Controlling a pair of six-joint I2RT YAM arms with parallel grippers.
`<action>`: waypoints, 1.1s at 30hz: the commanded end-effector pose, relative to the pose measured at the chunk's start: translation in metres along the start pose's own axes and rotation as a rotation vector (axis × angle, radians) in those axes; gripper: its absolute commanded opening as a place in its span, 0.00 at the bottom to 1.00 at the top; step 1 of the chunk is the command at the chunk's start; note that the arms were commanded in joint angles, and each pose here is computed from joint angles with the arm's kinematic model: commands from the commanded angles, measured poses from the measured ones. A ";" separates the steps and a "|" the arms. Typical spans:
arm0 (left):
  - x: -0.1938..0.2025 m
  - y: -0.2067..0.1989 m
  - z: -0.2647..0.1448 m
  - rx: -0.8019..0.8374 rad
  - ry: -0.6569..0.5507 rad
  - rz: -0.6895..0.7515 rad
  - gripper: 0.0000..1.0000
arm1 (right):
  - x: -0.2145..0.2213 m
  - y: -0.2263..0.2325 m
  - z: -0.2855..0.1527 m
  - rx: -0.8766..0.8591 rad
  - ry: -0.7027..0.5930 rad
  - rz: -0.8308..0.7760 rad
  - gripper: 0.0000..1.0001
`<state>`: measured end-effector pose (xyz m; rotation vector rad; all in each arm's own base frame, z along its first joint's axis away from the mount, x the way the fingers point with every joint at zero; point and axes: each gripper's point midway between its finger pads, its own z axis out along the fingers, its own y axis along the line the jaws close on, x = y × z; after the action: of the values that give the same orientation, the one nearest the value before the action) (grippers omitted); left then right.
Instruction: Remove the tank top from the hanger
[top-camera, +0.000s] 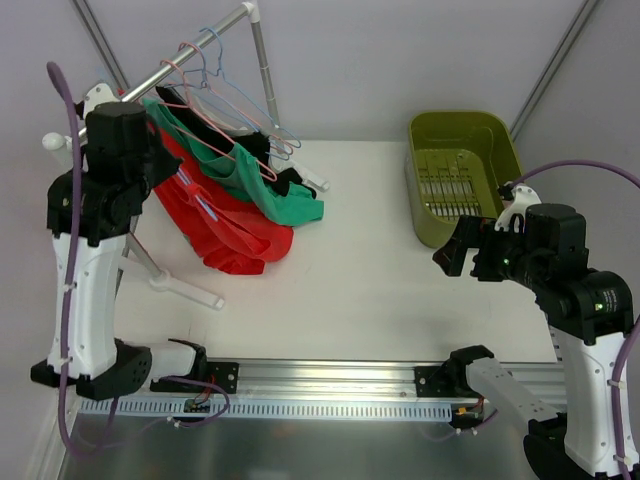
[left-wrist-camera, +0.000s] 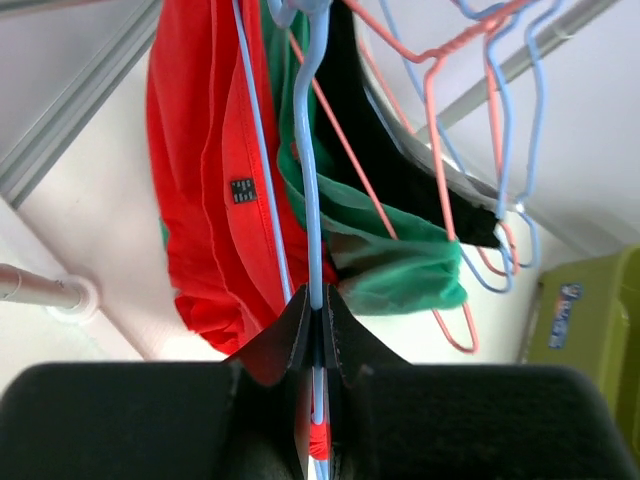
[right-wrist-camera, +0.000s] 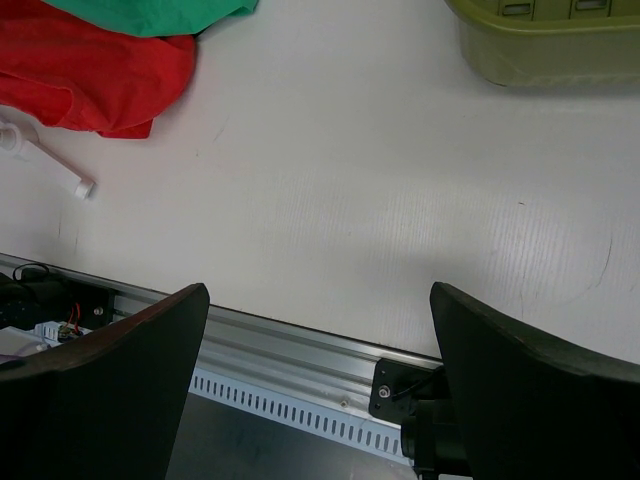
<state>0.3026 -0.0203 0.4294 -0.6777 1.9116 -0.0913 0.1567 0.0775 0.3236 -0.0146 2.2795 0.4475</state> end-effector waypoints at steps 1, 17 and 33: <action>0.000 0.002 -0.040 0.134 -0.020 0.002 0.00 | -0.010 0.001 -0.001 0.002 -0.038 0.011 0.99; 0.106 0.042 -0.148 0.597 0.123 0.071 0.00 | -0.028 0.061 0.018 -0.350 -0.085 0.011 0.99; 0.219 0.009 -0.197 1.131 0.673 0.195 0.00 | -0.014 0.164 0.080 -0.515 0.021 -0.204 0.99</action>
<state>0.0865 -0.1445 0.3105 0.1449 2.1987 -1.0758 0.1847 0.2432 0.3204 -0.5030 2.1981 0.9859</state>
